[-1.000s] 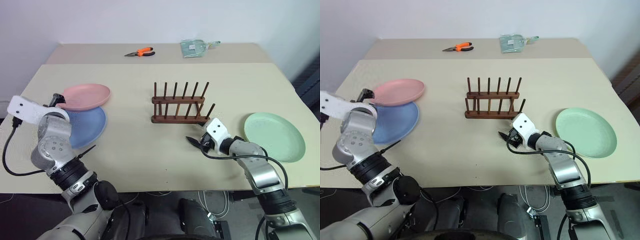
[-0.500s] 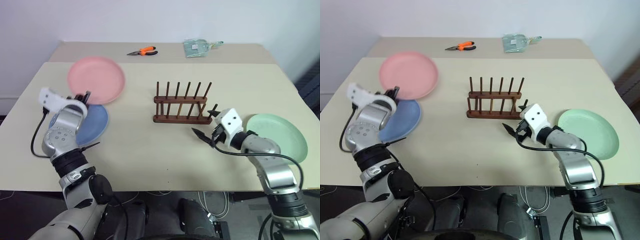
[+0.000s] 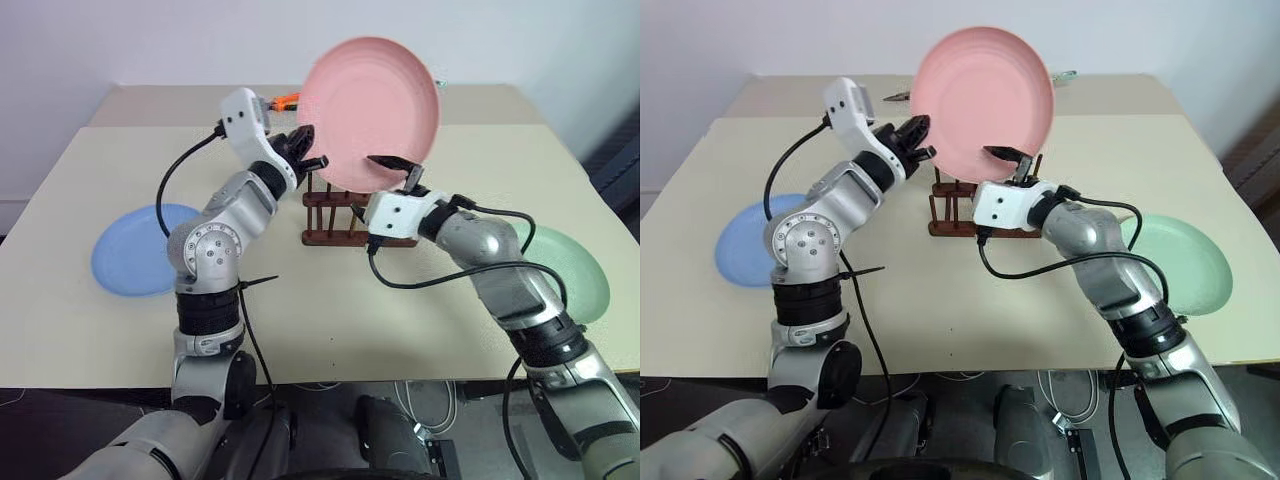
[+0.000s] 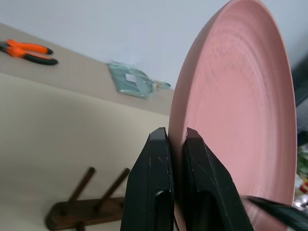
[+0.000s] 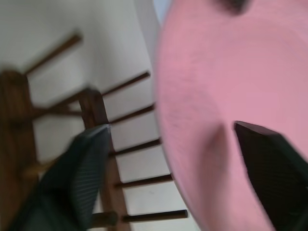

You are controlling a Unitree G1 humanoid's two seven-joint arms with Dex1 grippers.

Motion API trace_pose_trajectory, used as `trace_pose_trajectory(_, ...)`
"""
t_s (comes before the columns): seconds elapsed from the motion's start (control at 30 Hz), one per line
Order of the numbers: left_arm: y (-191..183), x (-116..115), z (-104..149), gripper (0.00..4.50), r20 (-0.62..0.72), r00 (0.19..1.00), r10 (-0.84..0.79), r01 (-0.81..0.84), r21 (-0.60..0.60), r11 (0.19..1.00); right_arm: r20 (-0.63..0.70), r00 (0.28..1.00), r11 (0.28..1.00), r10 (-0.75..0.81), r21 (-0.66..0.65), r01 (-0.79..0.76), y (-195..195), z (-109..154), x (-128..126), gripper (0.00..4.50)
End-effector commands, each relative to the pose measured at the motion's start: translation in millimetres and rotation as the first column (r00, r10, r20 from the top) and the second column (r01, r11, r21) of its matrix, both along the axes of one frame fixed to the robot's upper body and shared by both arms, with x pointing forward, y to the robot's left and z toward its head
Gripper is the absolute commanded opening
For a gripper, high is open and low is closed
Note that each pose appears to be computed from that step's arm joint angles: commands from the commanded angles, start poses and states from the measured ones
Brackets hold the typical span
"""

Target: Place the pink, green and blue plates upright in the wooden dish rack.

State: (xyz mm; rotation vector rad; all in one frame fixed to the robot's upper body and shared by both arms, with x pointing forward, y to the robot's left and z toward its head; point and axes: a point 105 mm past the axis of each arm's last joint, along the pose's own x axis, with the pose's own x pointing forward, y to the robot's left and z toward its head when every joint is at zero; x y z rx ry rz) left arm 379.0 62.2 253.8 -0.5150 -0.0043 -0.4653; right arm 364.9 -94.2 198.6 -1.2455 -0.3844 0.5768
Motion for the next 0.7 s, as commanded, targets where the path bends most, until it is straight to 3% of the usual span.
trace_pose_trajectory(0.03,-4,-10,18,0.0,0.061,0.998,-0.025,0.026,-0.017,1.0,0.094,0.995,0.998,-0.015,-0.057,0.02,-4,8,3,2.15)
trace_pose_trajectory(0.13,-1,-10,14,0.0,0.038,0.999,-0.026,0.027,-0.042,0.999,0.134,0.991,0.998,-0.026,-0.058,0.034,-8,10,1,0.51)
trace_pose_trajectory(0.17,1,-11,17,0.35,0.04,0.999,-0.032,0.035,-0.09,0.995,0.161,0.986,0.998,-0.033,-0.052,0.042,-9,14,1,0.02)
trace_pose_trajectory(0.23,5,-12,26,1.03,0.052,0.998,-0.03,0.038,-0.175,0.984,0.193,0.981,0.998,-0.038,-0.032,0.045,-11,20,-1,0.0)
trace_pose_trajectory(0.37,44,-2,54,3.02,0.117,0.986,0.115,-0.072,-0.322,0.944,0.184,0.982,0.991,-0.05,0.128,0.026,-20,39,-7,0.0)
trace_pose_trajectory(0.4,56,1,56,3.02,0.131,0.978,0.161,-0.111,-0.324,0.939,0.158,0.986,0.978,-0.05,0.21,0.016,-24,45,-9,0.0)
trace_pose_trajectory(0.43,68,3,56,3.02,0.146,0.967,0.208,-0.157,-0.301,0.941,0.127,0.991,0.955,-0.045,0.295,0.005,-27,51,-11,0.0)
trace_pose_trajectory(0.47,80,6,51,3.02,0.178,0.951,0.253,-0.216,-0.202,0.955,0.048,0.999,0.9,-0.025,0.436,0.001,-34,57,-15,0.0)
trace_pose_trajectory(0.53,90,7,31,3.02,0.269,0.933,0.239,-0.276,0.105,0.955,-0.12,0.988,0.722,0.096,0.692,0.014,-44,63,-24,0.0)
trace_pose_trajectory(0.63,83,-6,-6,3.02,0.283,0.959,0.031,-0.125,0.321,0.939,-0.212,0.935,0.457,0.285,0.887,0.062,-53,73,-36,0.0)
trace_pose_trajectory(0.7,72,-25,-28,3.02,0.265,0.952,-0.154,0.028,0.426,0.904,-0.244,0.899,0.381,0.365,0.92,0.096,-54,74,-42,0.0)
